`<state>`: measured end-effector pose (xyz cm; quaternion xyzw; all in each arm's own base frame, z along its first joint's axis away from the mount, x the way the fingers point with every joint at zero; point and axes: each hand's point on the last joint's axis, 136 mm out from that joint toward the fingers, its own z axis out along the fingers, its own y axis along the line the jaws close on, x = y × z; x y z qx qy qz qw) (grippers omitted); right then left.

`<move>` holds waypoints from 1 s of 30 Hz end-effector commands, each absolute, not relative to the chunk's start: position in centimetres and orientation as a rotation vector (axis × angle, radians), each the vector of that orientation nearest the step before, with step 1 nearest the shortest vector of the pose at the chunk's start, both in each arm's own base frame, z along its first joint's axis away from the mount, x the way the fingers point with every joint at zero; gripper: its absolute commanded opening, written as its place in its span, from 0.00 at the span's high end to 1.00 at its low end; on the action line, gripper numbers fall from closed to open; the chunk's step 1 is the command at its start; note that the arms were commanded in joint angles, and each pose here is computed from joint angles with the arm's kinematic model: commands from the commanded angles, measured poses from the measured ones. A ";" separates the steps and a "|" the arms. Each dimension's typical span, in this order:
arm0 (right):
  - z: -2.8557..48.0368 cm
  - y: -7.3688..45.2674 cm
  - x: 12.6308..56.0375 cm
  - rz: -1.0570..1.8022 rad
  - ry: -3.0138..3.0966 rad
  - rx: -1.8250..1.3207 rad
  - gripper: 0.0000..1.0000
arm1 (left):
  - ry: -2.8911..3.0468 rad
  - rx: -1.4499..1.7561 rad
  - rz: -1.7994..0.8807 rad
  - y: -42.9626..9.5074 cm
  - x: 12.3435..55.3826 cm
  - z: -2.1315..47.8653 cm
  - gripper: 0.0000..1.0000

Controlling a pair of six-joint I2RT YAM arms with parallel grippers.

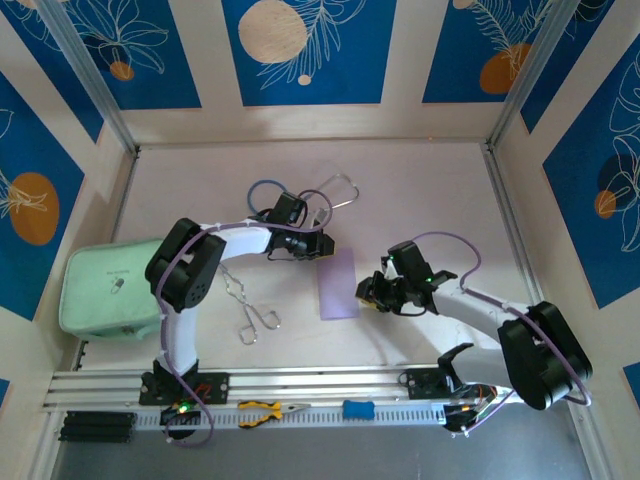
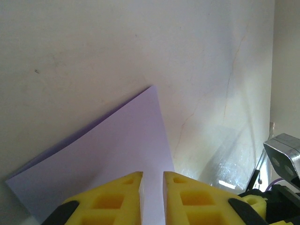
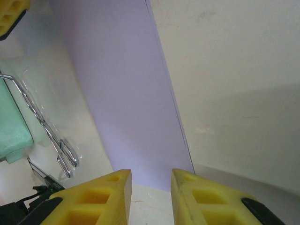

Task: Fold a paper plane with a square sheet of paper (pick it up from the middle)
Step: Fold the triangle a second time at the center of the table.

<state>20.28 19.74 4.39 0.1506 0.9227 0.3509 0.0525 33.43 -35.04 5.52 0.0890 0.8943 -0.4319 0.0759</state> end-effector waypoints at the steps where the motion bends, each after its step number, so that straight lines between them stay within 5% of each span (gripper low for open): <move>1: 4.3 20.3 20.0 1.097 2.819 0.454 0.69 | 2.735 0.277 -1.289 -34.5 32.5 3.5 0.81; 13: 3.0 20.4 19.7 1.076 2.872 0.482 0.54 | 2.810 0.241 -1.229 -32.9 31.5 0.2 0.81; 30: 4.6 23.3 21.6 1.317 2.798 0.345 0.56 | 2.782 0.266 -1.294 -33.7 31.8 1.2 0.81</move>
